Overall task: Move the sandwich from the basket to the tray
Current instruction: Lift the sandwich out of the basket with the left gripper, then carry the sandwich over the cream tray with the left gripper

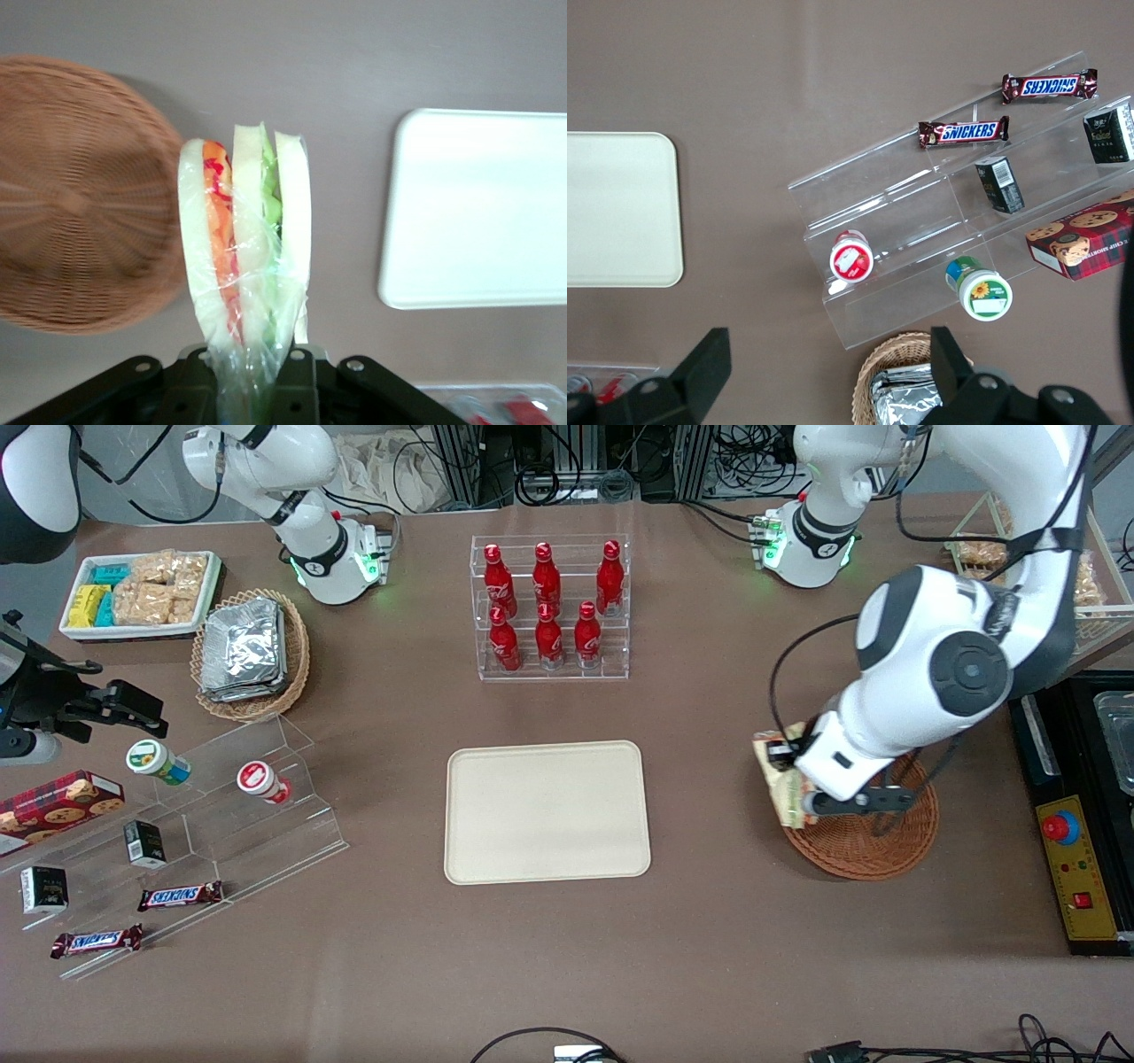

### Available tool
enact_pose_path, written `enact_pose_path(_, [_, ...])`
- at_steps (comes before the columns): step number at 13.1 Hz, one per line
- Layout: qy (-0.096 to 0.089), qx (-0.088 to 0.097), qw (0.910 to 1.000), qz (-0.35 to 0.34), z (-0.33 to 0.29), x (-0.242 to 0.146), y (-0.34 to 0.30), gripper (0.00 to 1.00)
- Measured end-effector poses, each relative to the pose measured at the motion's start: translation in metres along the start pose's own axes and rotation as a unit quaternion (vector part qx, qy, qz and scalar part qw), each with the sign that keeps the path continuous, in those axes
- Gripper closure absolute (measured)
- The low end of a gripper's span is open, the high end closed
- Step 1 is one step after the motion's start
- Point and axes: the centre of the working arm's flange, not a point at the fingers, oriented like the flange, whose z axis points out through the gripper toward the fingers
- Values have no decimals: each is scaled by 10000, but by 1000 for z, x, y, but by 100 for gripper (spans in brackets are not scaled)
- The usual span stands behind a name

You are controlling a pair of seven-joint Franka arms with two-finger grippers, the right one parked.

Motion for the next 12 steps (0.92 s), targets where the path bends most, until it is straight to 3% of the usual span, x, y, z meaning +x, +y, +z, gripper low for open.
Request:
enact_pose_path(6, [-602,-236,9965,524,95,11,100,81])
enact_pose_path(10, [-729,-445,9948,548,177,28,122,81])
enact_pose_path(12, [-688,-557,9943,601,216,26,138,81])
